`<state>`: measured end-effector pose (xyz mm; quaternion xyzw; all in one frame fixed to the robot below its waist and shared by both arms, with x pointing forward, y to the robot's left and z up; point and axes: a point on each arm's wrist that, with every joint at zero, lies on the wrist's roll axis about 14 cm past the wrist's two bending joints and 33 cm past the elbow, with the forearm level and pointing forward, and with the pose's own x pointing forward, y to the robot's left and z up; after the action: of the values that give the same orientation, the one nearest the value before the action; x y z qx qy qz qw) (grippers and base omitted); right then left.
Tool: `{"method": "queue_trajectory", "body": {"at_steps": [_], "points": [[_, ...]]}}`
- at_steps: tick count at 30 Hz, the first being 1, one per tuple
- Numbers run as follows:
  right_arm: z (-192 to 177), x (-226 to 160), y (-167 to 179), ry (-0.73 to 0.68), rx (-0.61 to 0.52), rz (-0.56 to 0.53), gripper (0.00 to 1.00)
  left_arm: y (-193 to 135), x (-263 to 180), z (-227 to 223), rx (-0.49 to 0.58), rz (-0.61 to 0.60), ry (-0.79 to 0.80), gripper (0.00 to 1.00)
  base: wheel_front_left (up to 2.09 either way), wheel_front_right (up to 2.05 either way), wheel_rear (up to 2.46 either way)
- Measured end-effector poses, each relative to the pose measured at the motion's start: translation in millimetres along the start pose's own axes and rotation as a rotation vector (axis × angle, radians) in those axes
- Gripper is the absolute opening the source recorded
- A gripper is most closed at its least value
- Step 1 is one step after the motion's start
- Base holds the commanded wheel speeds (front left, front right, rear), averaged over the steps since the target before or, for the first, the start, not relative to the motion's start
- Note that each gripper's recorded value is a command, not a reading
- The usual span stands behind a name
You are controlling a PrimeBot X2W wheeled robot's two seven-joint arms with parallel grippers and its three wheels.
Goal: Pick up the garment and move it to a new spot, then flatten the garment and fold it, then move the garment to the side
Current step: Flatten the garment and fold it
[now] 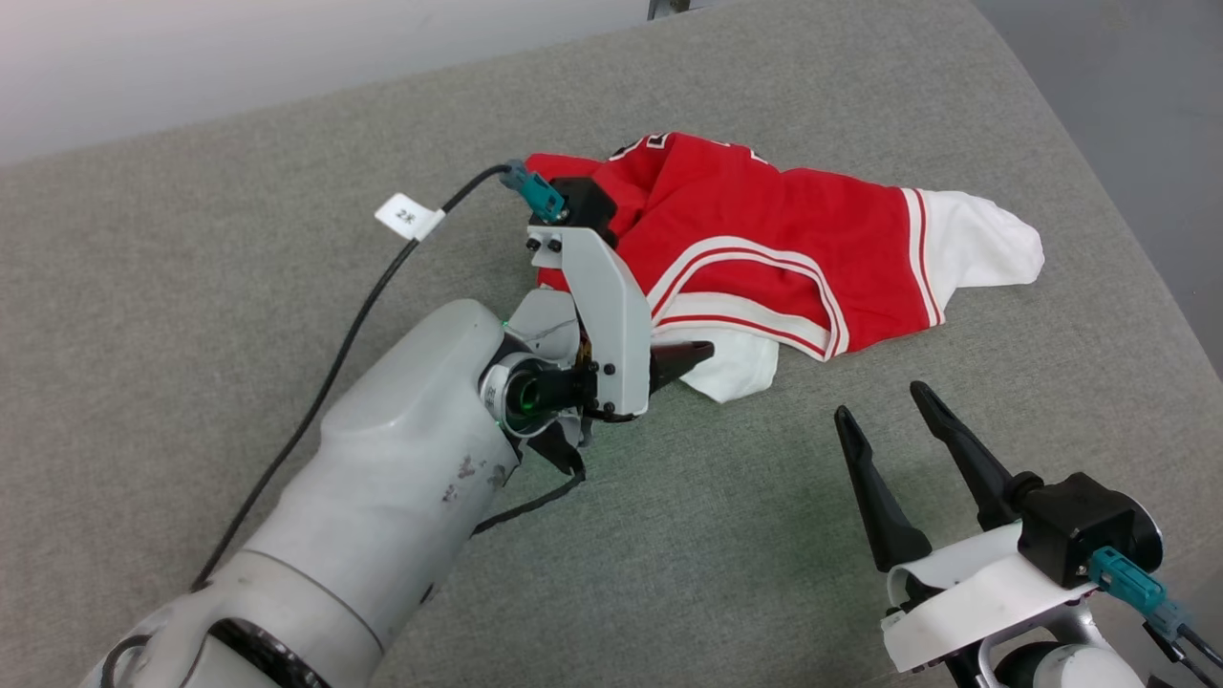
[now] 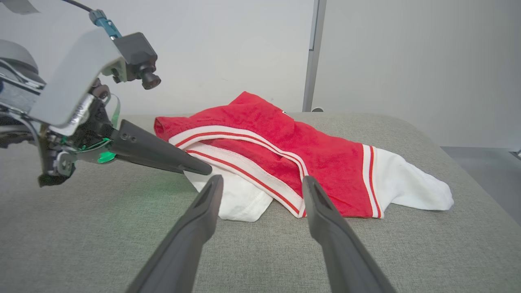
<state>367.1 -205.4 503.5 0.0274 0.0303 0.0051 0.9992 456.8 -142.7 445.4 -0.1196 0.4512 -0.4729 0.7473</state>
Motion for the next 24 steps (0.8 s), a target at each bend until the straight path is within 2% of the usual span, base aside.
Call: {"method": "queue_trajectory", "body": {"at_steps": [3,6,10,16,19,20,22,24], "points": [[0,1,1,-0.002,0.000,0.001,1.00,-2,0,-1,-0.006,-0.009,0.006,0.00,0.00,0.00,0.00],[1,2,0,-0.007,0.000,0.000,1.00,-2,-7,3,0.032,0.003,0.003,0.00,0.00,0.00,0.00],[-1,4,7,-0.003,0.012,0.020,1.00,19,-39,31,0.080,0.077,-0.063,0.00,0.00,0.00,0.00],[4,10,23,-0.013,0.015,0.079,1.00,58,-119,82,0.238,0.288,-0.195,0.00,0.00,0.00,0.00],[8,13,34,-0.023,0.015,0.117,1.00,61,-159,107,0.419,0.400,-0.278,0.00,0.00,0.00,0.00],[10,14,38,-0.025,0.014,0.130,1.00,59,-171,114,0.446,0.414,-0.318,0.00,0.00,0.00,0.00],[13,17,44,-0.031,0.012,0.154,1.00,62,-185,111,0.539,0.463,-0.326,0.00,0.00,0.00,0.00],[16,18,50,-0.039,0.011,0.173,1.00,65,-191,99,0.589,0.481,-0.319,0.00,0.00,0.00,0.00]]}}
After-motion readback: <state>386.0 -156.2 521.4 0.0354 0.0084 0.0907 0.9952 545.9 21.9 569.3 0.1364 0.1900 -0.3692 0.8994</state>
